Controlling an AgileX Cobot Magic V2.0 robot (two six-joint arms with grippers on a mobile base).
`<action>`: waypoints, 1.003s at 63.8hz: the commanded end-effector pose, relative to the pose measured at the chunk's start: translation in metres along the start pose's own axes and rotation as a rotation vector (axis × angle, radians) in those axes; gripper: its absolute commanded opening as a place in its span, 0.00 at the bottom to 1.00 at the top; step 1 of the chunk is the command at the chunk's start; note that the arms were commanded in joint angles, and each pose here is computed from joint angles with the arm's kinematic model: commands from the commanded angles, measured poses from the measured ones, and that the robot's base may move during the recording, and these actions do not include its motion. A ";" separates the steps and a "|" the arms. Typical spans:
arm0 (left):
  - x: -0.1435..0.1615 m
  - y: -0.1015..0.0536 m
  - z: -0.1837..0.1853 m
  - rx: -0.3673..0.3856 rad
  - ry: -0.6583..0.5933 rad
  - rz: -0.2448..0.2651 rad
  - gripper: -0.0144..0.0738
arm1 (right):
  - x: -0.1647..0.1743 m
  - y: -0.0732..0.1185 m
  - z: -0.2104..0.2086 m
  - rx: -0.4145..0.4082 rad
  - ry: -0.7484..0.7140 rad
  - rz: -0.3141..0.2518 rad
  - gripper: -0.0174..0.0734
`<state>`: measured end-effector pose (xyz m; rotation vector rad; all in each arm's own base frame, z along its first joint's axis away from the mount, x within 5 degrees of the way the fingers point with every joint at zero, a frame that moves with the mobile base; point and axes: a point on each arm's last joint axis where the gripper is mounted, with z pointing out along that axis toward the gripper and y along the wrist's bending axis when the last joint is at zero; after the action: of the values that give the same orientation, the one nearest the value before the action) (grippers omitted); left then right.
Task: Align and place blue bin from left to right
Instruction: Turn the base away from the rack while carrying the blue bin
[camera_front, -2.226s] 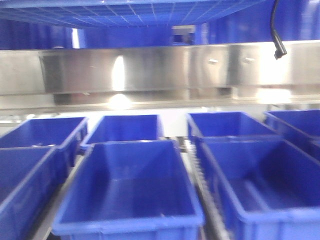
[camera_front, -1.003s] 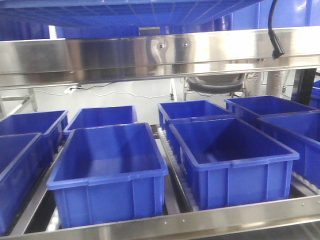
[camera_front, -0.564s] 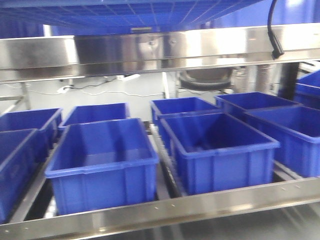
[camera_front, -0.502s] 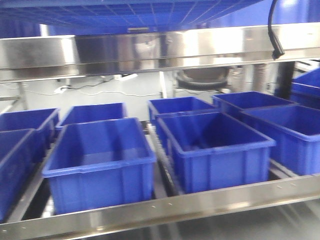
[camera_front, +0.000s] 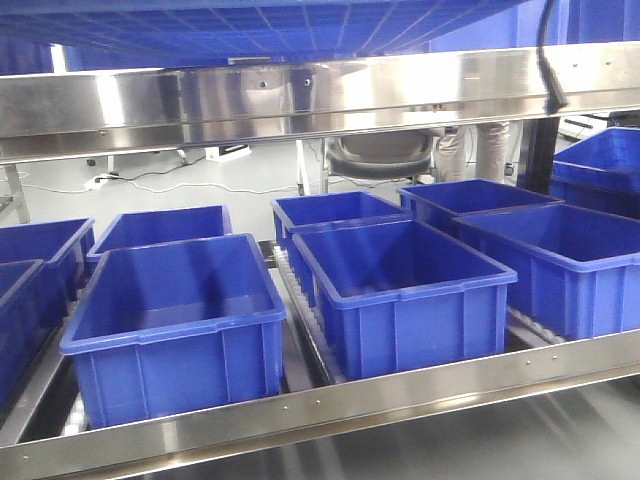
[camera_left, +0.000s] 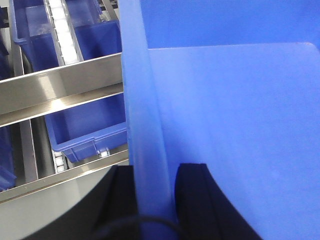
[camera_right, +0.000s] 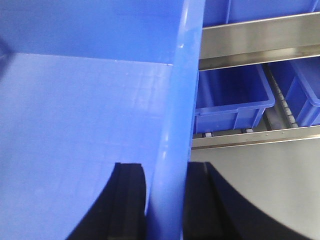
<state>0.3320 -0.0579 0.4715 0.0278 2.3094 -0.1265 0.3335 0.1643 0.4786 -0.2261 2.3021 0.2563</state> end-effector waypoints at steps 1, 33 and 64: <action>-0.010 0.006 -0.015 -0.041 -0.108 0.032 0.15 | -0.011 -0.008 -0.018 0.037 -0.118 -0.043 0.11; -0.010 0.006 -0.015 -0.042 -0.108 0.032 0.15 | -0.011 -0.008 -0.018 0.037 -0.118 -0.043 0.11; -0.010 0.006 -0.015 -0.042 -0.108 0.032 0.15 | -0.011 -0.008 -0.018 0.037 -0.118 -0.043 0.11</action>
<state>0.3320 -0.0577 0.4715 0.0277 2.3092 -0.1238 0.3335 0.1643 0.4786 -0.2261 2.3021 0.2563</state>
